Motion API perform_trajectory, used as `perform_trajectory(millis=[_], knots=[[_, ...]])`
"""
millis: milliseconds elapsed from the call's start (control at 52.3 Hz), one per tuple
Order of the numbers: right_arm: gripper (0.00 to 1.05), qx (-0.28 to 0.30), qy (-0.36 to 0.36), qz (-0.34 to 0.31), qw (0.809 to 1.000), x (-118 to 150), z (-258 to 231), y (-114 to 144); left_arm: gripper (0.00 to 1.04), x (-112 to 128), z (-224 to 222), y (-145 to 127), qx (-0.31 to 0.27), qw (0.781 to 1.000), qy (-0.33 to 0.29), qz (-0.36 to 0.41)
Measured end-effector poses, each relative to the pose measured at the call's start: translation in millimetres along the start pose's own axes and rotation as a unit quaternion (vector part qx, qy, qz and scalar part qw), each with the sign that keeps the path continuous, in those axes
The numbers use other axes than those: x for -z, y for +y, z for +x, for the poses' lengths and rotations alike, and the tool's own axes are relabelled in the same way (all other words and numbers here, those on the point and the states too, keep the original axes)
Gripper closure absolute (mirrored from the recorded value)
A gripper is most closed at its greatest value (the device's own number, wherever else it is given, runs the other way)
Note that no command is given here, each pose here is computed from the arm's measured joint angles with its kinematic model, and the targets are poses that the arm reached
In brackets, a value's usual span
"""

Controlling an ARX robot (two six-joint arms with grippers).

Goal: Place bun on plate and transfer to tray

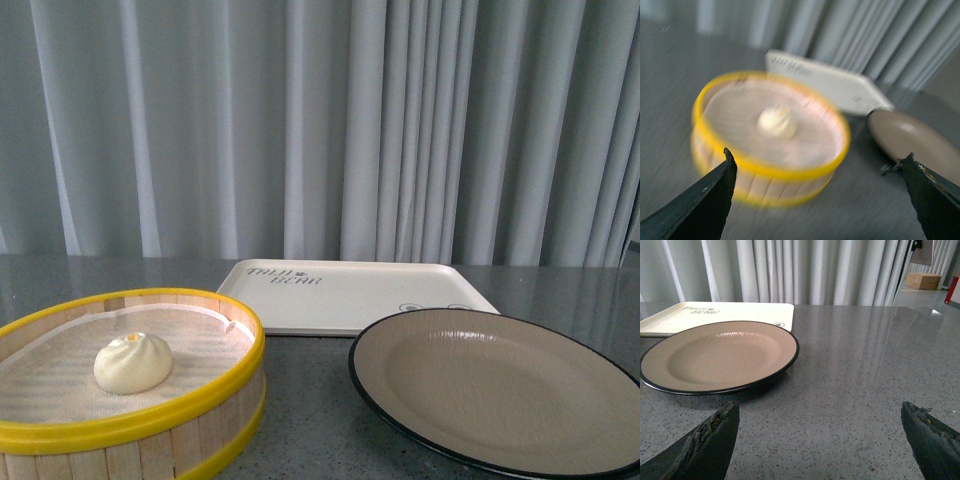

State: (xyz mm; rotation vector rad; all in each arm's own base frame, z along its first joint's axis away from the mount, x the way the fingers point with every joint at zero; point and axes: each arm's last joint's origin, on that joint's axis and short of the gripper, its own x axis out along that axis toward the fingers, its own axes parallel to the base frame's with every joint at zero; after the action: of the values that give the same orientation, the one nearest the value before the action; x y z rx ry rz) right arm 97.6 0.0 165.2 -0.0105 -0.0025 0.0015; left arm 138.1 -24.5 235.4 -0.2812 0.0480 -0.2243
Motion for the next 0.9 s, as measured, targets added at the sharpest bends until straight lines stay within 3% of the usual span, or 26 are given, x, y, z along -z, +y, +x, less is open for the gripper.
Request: perform_trajectory(millis=[38, 77, 210, 363, 497, 670, 899], knots=[[0.09, 0.000, 0.000, 0.000, 1.000, 0, 0, 0, 0.07, -32, 20, -15, 0.040, 0.998, -0.037, 0.022], [0.09, 0.000, 0.000, 0.000, 1.000, 0, 0, 0, 0.07, -49, 34, -22, 0.053, 0.997, -0.038, 0.037], [0.09, 0.000, 0.000, 0.000, 1.000, 0, 0, 0, 0.07, -80, 92, -43, 0.055, 0.993, 0.011, 0.100], [0.09, 0.000, 0.000, 0.000, 1.000, 0, 0, 0, 0.07, -84, 144, -53, 0.063, 0.983, 0.106, 0.134], [0.09, 0.000, 0.000, 0.000, 1.000, 0, 0, 0, 0.07, -74, 168, -49, 0.026, 0.968, 0.210, 0.138], [0.09, 0.000, 0.000, 0.000, 1.000, 0, 0, 0, 0.07, -59, 182, -37, -0.034, 0.956, 0.246, 0.158], [0.09, 0.000, 0.000, 0.000, 1.000, 0, 0, 0, 0.07, -48, 192, -32, -0.028, 0.949, 0.269, 0.163]])
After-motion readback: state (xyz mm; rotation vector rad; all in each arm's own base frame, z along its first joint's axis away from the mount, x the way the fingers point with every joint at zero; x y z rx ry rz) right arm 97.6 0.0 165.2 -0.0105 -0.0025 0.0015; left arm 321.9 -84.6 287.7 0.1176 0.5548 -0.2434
